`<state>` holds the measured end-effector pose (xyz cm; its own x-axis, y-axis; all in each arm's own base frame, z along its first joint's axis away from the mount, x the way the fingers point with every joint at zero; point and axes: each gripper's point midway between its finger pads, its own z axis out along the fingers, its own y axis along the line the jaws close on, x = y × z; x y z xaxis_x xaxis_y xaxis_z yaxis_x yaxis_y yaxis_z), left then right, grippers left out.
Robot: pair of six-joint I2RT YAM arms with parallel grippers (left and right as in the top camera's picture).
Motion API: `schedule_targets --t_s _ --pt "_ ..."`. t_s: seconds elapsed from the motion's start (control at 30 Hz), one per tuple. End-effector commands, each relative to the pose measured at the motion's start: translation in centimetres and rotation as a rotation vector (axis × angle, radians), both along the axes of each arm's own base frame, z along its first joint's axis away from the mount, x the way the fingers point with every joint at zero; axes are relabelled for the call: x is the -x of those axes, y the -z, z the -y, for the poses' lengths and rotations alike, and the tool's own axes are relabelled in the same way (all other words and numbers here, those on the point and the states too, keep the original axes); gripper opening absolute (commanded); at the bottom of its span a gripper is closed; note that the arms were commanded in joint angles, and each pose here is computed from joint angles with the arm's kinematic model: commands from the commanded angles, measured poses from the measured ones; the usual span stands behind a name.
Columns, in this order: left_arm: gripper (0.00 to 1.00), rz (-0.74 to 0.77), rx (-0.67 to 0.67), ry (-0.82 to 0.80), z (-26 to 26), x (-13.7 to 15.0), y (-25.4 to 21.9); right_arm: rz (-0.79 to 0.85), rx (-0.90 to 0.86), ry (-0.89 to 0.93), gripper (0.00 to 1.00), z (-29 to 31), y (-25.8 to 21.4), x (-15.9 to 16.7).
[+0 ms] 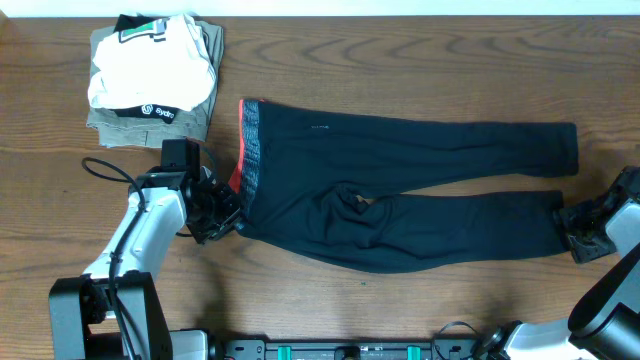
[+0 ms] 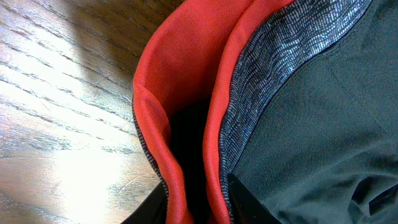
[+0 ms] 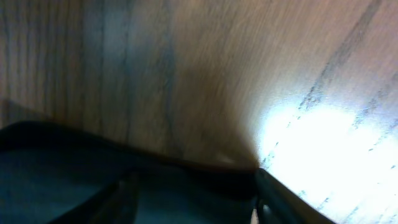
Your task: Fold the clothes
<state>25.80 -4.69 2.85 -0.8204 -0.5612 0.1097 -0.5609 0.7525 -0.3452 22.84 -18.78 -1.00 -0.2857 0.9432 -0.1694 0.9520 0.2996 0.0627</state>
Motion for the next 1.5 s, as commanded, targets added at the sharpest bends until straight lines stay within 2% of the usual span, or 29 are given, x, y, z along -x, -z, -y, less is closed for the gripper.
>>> schedule_targets --t_s 0.0,0.27,0.5,0.57,0.73,0.8,0.87,0.93,1.23,1.47 --pt "0.26 0.005 -0.004 0.014 -0.1 0.0 -0.1 -0.148 -0.271 0.011 0.66 -6.0 4.6 4.6" --pt "0.25 0.005 -0.003 0.013 -0.1 0.0 -0.1 -0.204 -0.334 0.017 0.71 -6.7 3.1 5.1" --pt "0.26 0.004 -0.003 0.014 -0.1 0.0 -0.1 -0.185 -0.310 0.015 0.74 -6.1 3.2 4.6" --pt "0.26 0.004 -0.003 0.014 -0.1 0.0 -0.1 -0.192 -0.288 0.015 0.69 -5.7 3.2 4.7" --pt "0.26 0.005 -0.003 0.014 -0.1 0.0 -0.1 -0.200 -0.269 0.015 0.40 -5.3 3.3 4.8" --pt "0.19 0.004 -0.003 0.014 -0.1 0.0 -0.1 -0.200 -0.269 0.015 0.25 -5.3 3.3 4.7" --pt "0.06 0.005 -0.003 0.014 -0.1 0.0 -0.1 -0.200 -0.269 0.015 0.12 -5.3 3.3 4.7" --pt "0.06 0.006 -0.003 0.014 -0.1 0.0 -0.1 -0.203 -0.271 0.015 0.02 -5.3 3.2 4.8" --pt "0.06 -0.012 -0.002 0.013 0.0 1.1 -1.2 -0.241 -0.301 0.017 0.01 -5.5 1.4 4.9" --pt "0.06 0.060 -0.006 0.012 0.0 1.8 -4.0 -0.250 -0.307 0.022 0.01 -5.9 -0.5 5.5"
